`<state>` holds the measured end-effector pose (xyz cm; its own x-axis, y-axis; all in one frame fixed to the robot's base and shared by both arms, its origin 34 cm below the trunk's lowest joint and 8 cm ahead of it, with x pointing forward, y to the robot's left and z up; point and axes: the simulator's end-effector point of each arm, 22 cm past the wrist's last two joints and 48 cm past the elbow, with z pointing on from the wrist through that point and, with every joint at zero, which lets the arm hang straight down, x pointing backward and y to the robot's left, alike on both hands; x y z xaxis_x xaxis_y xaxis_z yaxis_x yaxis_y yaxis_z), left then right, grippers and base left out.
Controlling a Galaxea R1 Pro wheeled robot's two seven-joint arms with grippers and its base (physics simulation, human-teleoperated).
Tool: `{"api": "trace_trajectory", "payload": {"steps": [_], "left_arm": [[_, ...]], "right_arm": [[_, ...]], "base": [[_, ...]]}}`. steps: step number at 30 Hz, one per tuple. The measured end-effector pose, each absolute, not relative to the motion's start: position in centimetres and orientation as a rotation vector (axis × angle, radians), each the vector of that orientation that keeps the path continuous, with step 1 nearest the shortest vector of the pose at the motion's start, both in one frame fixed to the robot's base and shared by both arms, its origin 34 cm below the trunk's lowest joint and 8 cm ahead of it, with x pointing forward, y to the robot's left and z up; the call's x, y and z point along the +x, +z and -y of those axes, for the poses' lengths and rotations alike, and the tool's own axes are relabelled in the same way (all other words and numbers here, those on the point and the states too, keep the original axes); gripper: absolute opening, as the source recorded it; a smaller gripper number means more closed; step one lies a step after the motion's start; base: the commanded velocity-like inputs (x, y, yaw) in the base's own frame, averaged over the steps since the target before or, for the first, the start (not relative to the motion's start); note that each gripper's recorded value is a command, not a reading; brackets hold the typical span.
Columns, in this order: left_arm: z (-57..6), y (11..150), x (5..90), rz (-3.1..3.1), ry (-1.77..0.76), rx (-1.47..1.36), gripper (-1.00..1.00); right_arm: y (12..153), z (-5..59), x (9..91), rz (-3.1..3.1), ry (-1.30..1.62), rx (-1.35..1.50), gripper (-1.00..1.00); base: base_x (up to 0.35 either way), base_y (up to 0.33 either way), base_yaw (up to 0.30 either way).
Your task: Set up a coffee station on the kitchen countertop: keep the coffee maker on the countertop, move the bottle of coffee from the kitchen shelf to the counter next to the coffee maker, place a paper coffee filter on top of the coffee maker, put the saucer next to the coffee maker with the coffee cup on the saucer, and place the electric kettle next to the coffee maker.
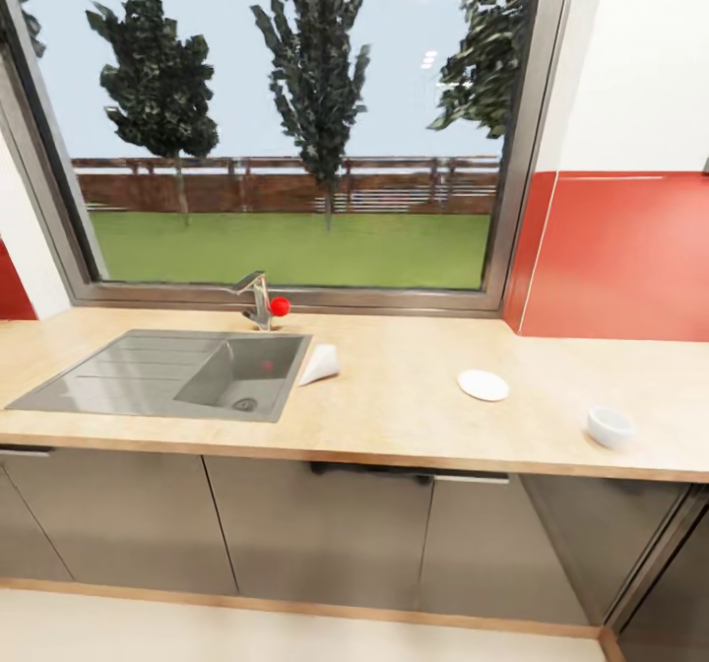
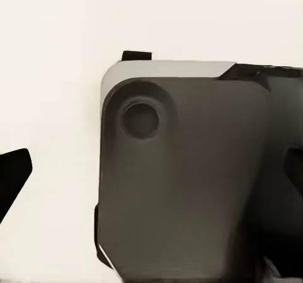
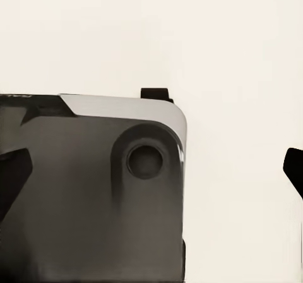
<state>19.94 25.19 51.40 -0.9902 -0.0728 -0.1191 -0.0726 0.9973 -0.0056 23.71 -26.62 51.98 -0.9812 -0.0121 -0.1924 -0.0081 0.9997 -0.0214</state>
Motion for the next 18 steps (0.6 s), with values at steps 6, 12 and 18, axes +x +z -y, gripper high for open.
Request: {"api": "trace_trajectory", "payload": {"steps": [6, 12, 18], "left_arm": [[-25.3, 52.2, 19.6, -3.027, 0.0, -0.109, 1.0], [-25.1, 53.0, 19.4, -3.031, -0.002, -0.111, 1.0], [-25.2, 53.8, 19.2, -3.031, -0.001, -0.112, 1.0]], "right_arm": [[52.8, 26.7, 23.4, -2.954, -0.033, -0.018, 1.0], [53.5, 26.7, 23.2, -2.956, -0.033, -0.018, 1.0], [54.3, 26.7, 23.1, -2.957, -0.033, -0.017, 1.0]], "base": [[0.0, 0.0, 0.251], [0.0, 0.0, 0.188], [0.0, 0.0, 0.022]]}}
